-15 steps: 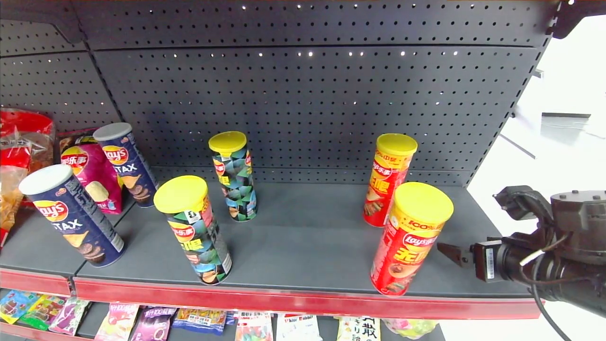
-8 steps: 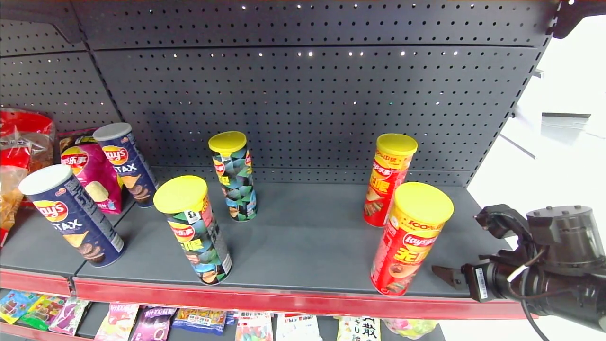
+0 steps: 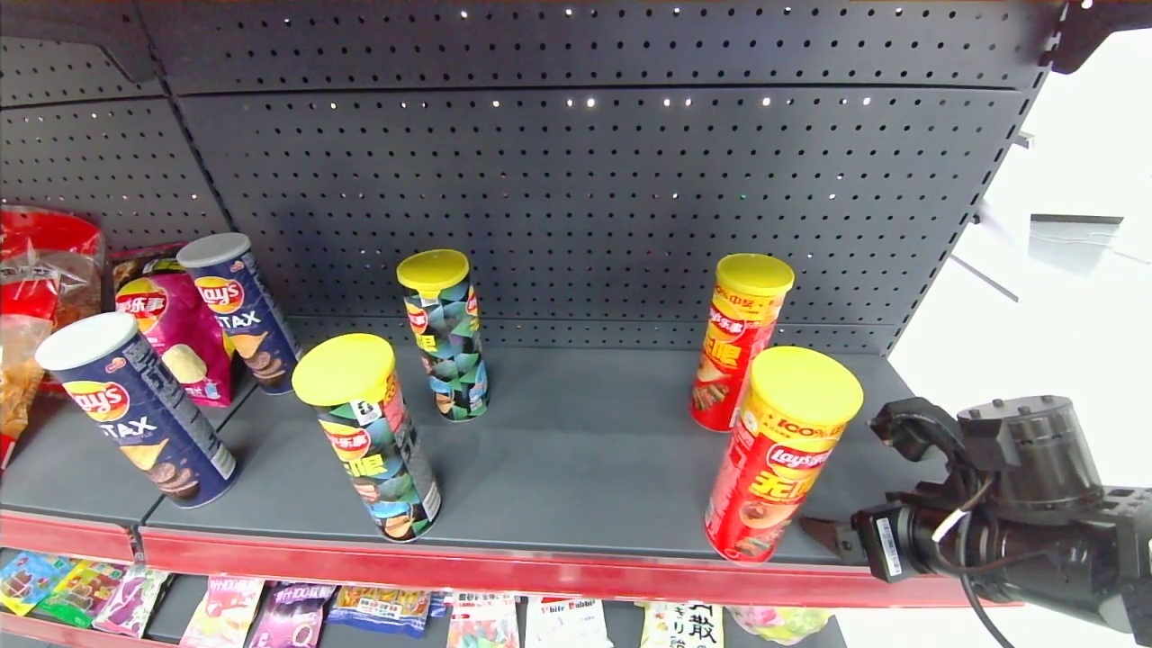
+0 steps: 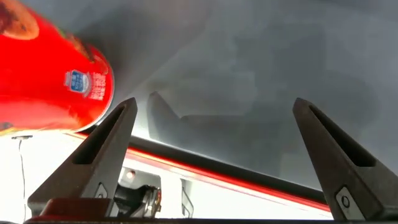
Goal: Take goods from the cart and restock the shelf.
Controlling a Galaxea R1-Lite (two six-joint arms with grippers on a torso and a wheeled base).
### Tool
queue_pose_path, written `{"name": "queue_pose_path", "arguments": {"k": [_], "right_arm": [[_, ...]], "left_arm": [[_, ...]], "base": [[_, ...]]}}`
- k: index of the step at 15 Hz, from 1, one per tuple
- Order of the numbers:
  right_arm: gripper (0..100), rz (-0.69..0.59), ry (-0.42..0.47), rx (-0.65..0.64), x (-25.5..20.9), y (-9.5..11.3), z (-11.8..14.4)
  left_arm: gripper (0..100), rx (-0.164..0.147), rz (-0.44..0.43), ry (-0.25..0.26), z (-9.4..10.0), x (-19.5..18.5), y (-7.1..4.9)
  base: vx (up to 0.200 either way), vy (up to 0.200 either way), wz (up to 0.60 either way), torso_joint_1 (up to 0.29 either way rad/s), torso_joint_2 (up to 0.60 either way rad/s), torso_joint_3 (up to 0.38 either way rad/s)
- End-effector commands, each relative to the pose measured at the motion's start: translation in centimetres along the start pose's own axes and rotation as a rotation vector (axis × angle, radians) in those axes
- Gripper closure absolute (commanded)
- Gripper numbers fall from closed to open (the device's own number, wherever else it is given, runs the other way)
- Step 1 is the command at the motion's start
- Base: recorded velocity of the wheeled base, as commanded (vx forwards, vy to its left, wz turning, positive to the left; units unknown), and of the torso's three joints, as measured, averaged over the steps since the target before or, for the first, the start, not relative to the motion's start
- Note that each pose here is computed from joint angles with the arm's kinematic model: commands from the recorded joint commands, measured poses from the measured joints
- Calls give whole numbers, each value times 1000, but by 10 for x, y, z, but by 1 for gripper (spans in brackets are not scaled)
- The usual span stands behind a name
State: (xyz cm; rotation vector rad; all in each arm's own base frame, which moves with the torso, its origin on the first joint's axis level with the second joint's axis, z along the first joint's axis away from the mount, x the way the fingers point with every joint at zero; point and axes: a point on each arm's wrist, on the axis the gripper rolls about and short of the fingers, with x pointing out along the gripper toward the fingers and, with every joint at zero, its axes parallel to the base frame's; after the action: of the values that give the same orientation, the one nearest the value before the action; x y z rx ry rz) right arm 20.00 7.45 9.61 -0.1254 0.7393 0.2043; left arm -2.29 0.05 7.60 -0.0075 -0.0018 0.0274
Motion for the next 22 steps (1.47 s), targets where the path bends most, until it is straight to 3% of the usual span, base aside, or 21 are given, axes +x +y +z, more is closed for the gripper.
{"name": "queue_pose_path", "arguments": {"k": [1, 22], "right_arm": [[0, 2, 15, -4, 4, 1, -1], [0, 67, 27, -45, 5, 17, -3]], "left_arm": [[0, 0, 0, 0, 0, 0, 0], [0, 0, 0, 0, 0, 0, 0]], "base": [[0, 0, 0, 0, 0, 0], [0, 0, 0, 0, 0, 0]]}}
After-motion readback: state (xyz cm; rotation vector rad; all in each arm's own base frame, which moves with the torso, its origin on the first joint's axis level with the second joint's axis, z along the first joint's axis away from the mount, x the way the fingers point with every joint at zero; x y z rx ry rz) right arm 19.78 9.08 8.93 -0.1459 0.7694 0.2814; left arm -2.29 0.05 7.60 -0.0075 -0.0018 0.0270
